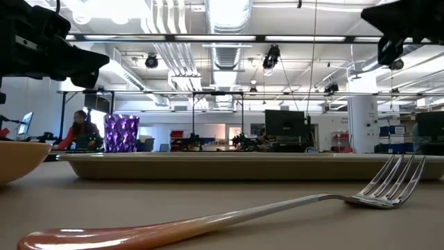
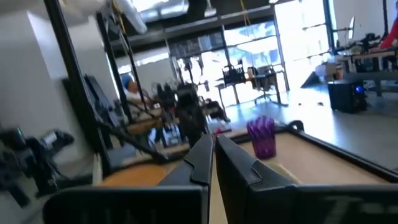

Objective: Pick and place plate/cup/fork/spoon on tray
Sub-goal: Put the purple cup on the beige tray

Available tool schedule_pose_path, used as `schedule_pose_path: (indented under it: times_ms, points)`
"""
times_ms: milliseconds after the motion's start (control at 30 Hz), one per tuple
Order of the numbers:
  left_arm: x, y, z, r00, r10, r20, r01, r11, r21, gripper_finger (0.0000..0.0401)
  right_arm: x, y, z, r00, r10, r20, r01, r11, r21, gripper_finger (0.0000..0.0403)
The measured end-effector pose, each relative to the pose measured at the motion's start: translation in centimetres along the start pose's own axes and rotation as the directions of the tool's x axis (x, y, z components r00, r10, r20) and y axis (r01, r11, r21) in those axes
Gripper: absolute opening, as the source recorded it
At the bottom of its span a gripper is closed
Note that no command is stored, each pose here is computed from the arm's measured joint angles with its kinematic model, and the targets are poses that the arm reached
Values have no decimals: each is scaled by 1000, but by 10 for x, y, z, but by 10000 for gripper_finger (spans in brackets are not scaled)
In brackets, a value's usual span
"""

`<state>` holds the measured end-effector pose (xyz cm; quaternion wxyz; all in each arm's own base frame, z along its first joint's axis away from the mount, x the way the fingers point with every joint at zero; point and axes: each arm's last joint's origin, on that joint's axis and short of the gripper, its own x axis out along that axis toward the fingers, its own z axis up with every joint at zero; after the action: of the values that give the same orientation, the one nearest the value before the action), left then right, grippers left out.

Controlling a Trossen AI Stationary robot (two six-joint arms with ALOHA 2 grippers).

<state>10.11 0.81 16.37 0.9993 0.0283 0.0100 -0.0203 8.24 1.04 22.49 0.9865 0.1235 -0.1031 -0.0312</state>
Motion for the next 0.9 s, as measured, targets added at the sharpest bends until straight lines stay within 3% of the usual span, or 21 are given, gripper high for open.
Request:
schedule_pose_path:
  times_ms: [267, 400, 467, 567, 700, 800, 900]
  points:
    - [0, 0, 0, 1000, 0, 2, 0, 1000, 0, 0, 4, 3, 19, 998, -51, 25, 44, 969, 242, 11]
    - [0, 0, 10, 995, -2, 100, 1, 1000, 13, 0, 8, 5, 27, 994, -102, 27, 88, 945, 315, 11]
    - [-1, 1, 18, 983, -2, 182, 5, 1000, -19, 0, 12, 6, 33, 991, -127, 37, 108, 940, 324, 11]
    - [-5, 1, 32, 945, 1, 327, 53, 987, -155, 0, 17, 9, 40, 988, -152, 32, 134, 938, 318, 11]
    - [-13, 1, 48, 869, 0, 494, 186, 927, -326, 0, 27, 14, 48, 987, -159, 7, 150, 947, 284, 11]
    - [-17, 0, 55, 831, -3, 556, 254, 891, -376, 0, 36, 18, 52, 986, -163, -17, 162, 952, 261, 11]
    - [-18, 0, 59, 821, -4, 571, 265, 889, -375, 0, 49, 22, 52, 983, -174, -64, 184, 958, 219, 11]
